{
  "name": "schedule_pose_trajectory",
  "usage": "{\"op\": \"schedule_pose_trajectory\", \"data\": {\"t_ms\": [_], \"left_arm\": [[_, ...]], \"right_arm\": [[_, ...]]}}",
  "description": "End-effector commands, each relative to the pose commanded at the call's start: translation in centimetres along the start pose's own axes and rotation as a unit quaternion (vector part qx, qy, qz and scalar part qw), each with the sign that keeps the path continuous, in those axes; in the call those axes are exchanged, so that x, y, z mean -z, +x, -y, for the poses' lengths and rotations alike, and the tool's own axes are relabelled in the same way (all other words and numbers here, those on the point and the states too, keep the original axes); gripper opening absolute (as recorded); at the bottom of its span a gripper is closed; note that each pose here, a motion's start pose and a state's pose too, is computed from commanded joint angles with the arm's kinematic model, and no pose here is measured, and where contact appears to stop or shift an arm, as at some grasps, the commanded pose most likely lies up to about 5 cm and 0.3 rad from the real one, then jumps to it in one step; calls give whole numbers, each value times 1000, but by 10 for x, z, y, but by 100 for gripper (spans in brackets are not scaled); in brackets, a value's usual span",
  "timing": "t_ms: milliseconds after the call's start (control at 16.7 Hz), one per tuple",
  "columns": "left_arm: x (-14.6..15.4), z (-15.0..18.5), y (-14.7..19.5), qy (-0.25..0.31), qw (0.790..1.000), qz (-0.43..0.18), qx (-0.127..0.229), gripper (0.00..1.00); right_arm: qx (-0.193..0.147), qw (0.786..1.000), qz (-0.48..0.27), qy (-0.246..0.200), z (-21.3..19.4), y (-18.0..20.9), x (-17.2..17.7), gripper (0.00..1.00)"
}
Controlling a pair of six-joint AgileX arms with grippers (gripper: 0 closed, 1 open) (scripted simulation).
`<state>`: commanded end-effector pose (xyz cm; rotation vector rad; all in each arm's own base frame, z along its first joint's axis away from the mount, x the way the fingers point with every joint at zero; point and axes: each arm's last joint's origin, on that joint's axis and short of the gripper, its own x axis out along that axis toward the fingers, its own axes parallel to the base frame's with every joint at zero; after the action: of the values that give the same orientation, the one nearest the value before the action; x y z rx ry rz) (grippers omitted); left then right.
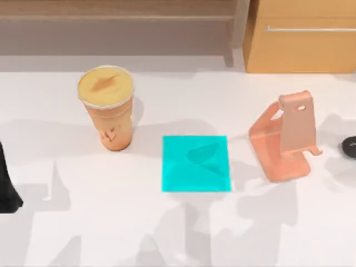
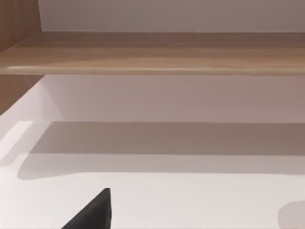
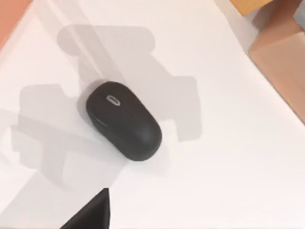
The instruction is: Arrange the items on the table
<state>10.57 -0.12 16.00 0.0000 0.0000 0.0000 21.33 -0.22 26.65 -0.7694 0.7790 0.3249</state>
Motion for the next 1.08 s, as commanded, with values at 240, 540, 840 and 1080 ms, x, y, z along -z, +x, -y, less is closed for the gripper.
{"op": "schedule_pose_trajectory", "data": {"t_ms": [240, 540, 840, 1080], "left_arm": [[0, 0, 0, 0, 1000, 0, 0, 100], [0, 0, 0, 0, 1000, 0, 0, 100], [0, 0, 0, 0, 1000, 0, 0, 100], [0, 0, 0, 0, 1000, 0, 0, 100]], "right_arm": [[-116, 980, -82, -137, 35, 47, -32, 100], [-253, 921, -129, -265, 57, 117, -51, 100], [-332, 875, -137, -325, 62, 161, -54, 100], [-338, 871, -137, -329, 62, 164, -54, 100]]}}
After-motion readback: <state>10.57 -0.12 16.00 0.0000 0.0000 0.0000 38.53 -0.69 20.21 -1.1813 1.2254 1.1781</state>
